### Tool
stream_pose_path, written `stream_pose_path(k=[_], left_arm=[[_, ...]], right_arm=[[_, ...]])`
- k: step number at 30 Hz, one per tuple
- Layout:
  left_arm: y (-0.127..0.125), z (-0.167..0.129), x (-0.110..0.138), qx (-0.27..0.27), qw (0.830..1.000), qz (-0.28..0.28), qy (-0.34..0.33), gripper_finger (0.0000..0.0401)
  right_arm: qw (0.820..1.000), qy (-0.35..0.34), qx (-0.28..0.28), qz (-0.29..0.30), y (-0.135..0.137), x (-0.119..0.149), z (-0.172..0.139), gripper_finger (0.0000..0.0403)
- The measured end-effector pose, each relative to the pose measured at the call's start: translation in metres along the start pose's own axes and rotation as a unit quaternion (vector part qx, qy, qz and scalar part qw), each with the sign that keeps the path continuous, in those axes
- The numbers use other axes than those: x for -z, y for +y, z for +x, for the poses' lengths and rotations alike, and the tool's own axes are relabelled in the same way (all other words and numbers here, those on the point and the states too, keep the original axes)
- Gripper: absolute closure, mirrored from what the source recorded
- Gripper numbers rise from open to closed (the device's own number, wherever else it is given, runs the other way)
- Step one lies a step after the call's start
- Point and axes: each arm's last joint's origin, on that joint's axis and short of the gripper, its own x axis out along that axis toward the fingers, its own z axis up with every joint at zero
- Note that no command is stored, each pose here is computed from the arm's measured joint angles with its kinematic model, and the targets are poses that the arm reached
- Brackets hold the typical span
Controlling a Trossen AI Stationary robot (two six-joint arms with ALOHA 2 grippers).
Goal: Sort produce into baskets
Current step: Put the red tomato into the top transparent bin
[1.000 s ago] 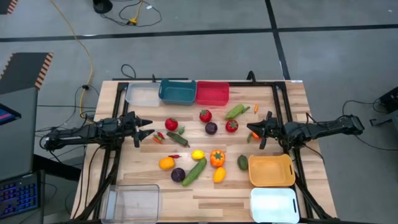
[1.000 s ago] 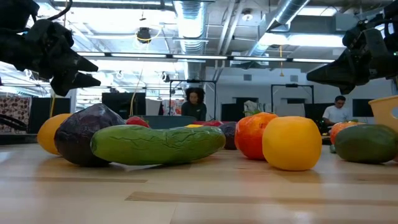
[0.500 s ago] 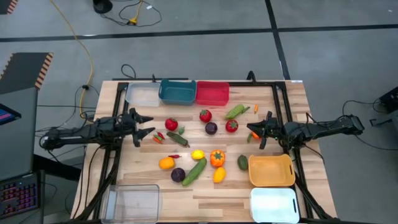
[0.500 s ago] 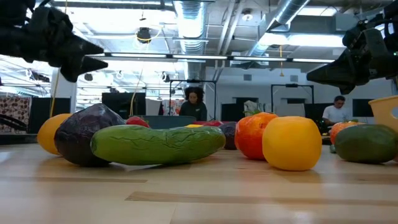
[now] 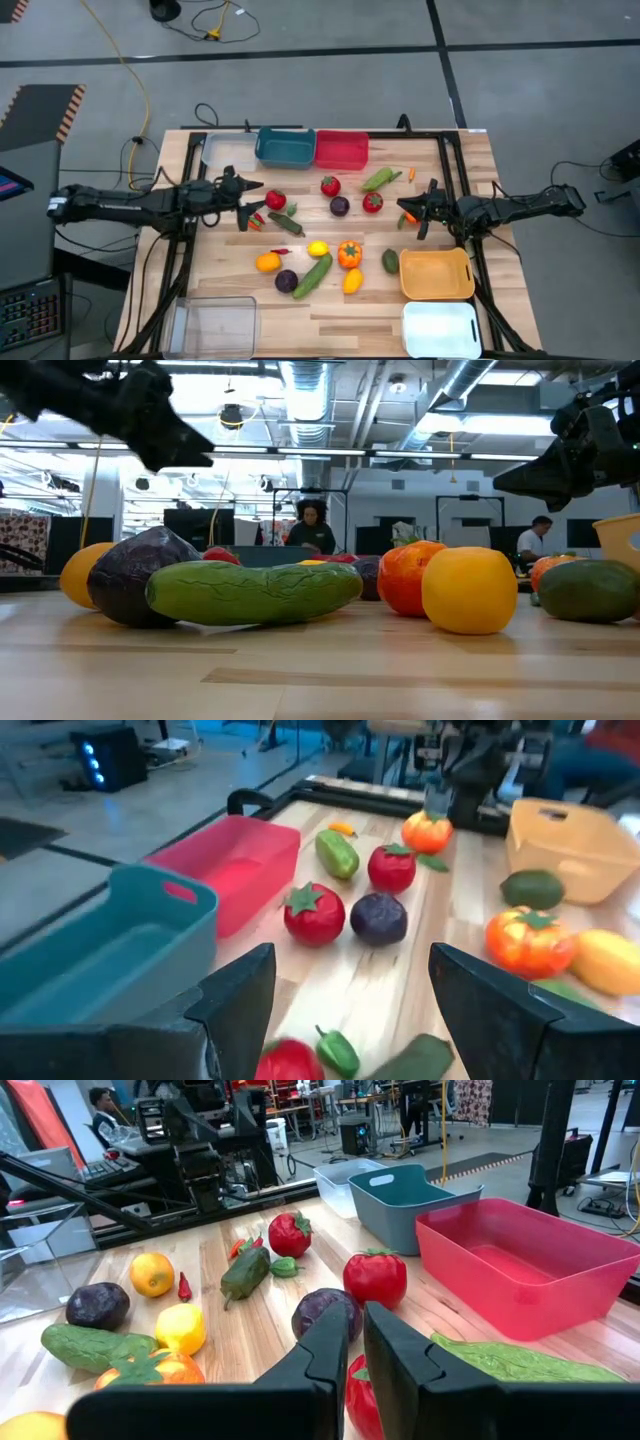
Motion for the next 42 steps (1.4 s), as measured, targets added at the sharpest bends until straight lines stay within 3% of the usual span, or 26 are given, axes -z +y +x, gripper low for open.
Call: stream_pose_path(k=[7, 10, 17, 21, 30, 42], left_arm=[[-0.008, 0.026, -0.021, -0.010, 0.994, 0.103, 0.043, 0.0142], [-0.004, 0.034, -0.019, -0.014, 0.991, 0.099, 0.087, 0.0115], [0.015, 0.042, -0.013, -0.006, 0.990, 0.049, 0.133, 0.0009], [0.021, 0.047, -0.009, 0.010, 0.988, 0.038, 0.148, 0.0014], [0.030, 0.064, 0.008, -0.007, 0.978, 0.034, 0.206, 0.0002], [0.031, 0.084, 0.034, -0.017, 0.958, 0.069, 0.278, 0.0002]], right_arm=[[1.000, 0.000, 0.000, 0.000, 0.000, 0.000, 0.000, 0.0336], [1.000, 0.000, 0.000, 0.000, 0.000, 0.000, 0.000, 0.0336], [1.000, 0.000, 0.000, 0.000, 0.000, 0.000, 0.000, 0.0336], [1.000, 0.000, 0.000, 0.000, 0.000, 0.000, 0.000, 0.0336], [1.000, 0.000, 0.000, 0.000, 0.000, 0.000, 0.000, 0.0336], [1.000, 0.000, 0.000, 0.000, 0.000, 0.000, 0.000, 0.0336]])
